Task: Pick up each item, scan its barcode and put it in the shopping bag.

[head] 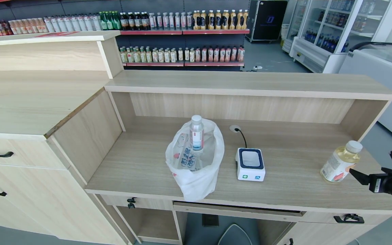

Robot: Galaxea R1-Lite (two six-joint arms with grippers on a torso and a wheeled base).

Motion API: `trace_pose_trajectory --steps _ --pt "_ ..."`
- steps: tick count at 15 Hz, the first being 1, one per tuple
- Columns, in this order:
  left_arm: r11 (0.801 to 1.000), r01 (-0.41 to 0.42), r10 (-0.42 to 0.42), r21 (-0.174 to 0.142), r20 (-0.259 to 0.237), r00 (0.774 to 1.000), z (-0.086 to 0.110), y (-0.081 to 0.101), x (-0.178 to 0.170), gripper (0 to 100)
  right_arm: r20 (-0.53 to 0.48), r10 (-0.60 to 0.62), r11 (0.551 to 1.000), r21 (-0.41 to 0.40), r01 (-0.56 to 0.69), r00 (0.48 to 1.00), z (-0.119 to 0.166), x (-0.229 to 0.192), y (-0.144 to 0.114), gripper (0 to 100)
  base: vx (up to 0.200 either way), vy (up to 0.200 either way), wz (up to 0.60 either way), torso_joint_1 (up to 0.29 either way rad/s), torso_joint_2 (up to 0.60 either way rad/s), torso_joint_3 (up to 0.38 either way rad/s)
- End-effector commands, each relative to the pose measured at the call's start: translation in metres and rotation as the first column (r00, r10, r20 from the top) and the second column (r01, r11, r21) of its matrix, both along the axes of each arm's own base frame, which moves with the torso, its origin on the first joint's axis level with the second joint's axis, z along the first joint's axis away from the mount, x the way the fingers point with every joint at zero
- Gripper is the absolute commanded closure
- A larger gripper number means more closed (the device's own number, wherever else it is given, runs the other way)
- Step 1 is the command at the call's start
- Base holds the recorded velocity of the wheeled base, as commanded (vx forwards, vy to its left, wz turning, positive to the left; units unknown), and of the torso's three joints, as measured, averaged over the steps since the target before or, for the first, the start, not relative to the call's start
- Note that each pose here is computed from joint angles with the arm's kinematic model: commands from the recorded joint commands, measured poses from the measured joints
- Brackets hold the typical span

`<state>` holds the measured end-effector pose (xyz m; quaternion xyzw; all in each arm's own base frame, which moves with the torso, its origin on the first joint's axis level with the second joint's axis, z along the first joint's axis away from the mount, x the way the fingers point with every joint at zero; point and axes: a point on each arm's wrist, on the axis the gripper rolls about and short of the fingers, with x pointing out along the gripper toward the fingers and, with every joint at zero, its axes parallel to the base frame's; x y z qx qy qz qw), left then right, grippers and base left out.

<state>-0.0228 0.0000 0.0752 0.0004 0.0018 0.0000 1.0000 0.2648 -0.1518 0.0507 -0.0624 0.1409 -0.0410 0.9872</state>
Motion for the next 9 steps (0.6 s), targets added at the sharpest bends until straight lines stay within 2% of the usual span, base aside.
trace_pose_trajectory --steps 1,2,5,8,9 --pt "1.0 0.0 0.0 -0.001 0.001 1.0 0.0 0.0 0.0 0 -0.006 0.006 0.999 0.036 -0.006 1.0 -0.009 0.004 0.001 0 0.0 0.0 0.0 0.0 0.0 0.0" --pt "1.0 0.0 0.0 0.001 0.001 1.0 0.0 0.0 0.0 0 0.004 0.009 0.998 0.064 -0.01 1.0 -0.01 0.007 0.004 0 0.0 0.0 0.0 0.0 0.0 0.0" --pt "1.0 0.0 0.0 -0.001 0.001 1.0 0.0 0.0 0.0 0 0.006 0.027 0.997 0.078 -0.027 1.0 -0.015 0.015 0.007 0 0.0 0.0 0.0 0.0 0.0 0.0" --pt "1.0 0.0 0.0 -0.001 0.001 1.0 0.0 0.0 0.0 0 0.02 0.032 0.998 0.055 -0.033 0.999 -0.018 0.026 0.005 0 0.0 0.0 0.0 0.0 0.0 0.0" --pt "1.0 0.0 0.0 0.001 0.001 1.0 0.0 0.0 0.0 0 0.019 0.022 0.999 0.023 -0.022 1.0 -0.02 0.03 0.003 0 0.0 0.0 0.0 0.0 0.0 0.0"
